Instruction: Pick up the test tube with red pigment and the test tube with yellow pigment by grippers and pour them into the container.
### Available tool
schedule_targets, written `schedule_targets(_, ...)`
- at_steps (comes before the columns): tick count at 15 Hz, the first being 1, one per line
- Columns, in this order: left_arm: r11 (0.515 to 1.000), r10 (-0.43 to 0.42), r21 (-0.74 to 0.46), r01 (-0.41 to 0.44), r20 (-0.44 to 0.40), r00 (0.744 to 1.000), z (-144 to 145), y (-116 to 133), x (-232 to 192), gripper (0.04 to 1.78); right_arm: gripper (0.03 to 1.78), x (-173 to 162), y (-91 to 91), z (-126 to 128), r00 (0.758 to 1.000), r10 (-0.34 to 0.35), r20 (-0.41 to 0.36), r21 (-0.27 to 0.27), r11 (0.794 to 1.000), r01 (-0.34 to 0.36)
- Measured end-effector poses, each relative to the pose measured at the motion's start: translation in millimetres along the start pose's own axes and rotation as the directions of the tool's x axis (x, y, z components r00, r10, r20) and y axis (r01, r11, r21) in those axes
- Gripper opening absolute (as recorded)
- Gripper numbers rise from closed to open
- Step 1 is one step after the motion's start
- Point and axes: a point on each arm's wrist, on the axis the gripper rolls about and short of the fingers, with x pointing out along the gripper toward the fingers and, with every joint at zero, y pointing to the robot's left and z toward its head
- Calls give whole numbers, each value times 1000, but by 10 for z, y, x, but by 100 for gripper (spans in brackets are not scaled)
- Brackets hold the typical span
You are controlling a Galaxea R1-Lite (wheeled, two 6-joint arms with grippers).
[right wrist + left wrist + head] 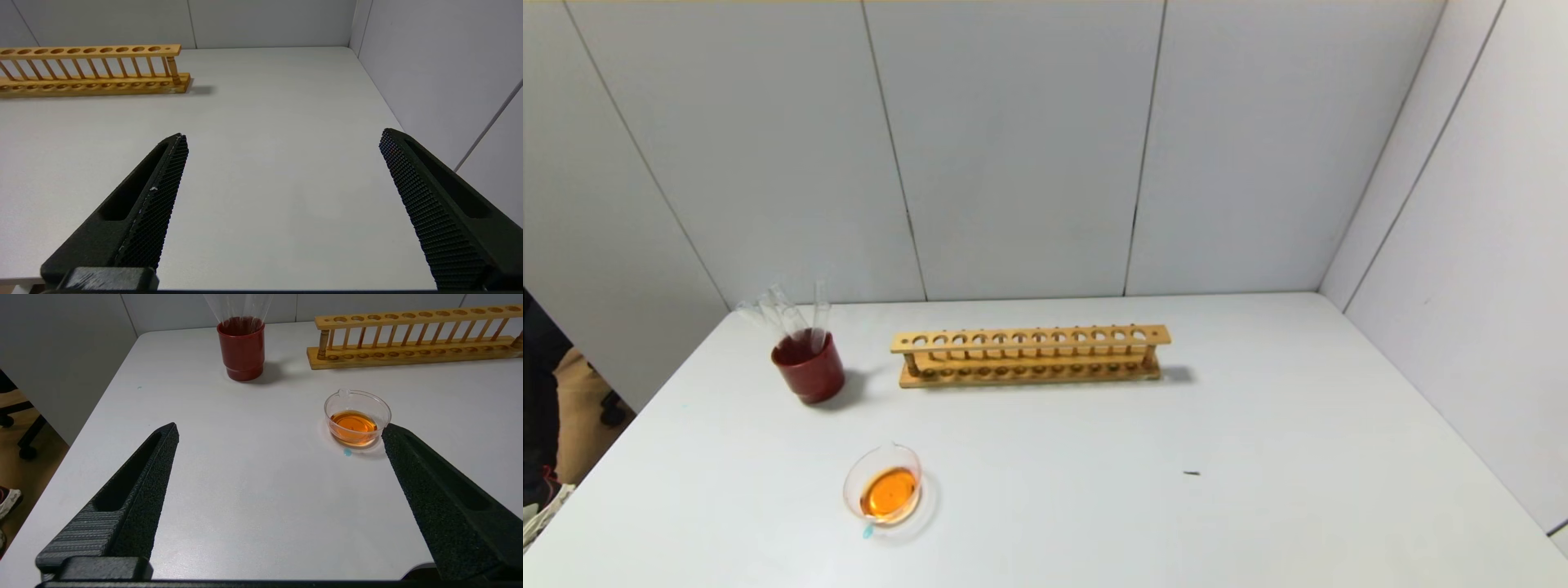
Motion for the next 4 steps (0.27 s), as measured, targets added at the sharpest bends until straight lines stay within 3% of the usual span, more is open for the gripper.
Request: schedule_targets(4,1000,0,0,0,0,1000,0,0,0,175,171,0,0,0,1000,0,0,0,1000,0)
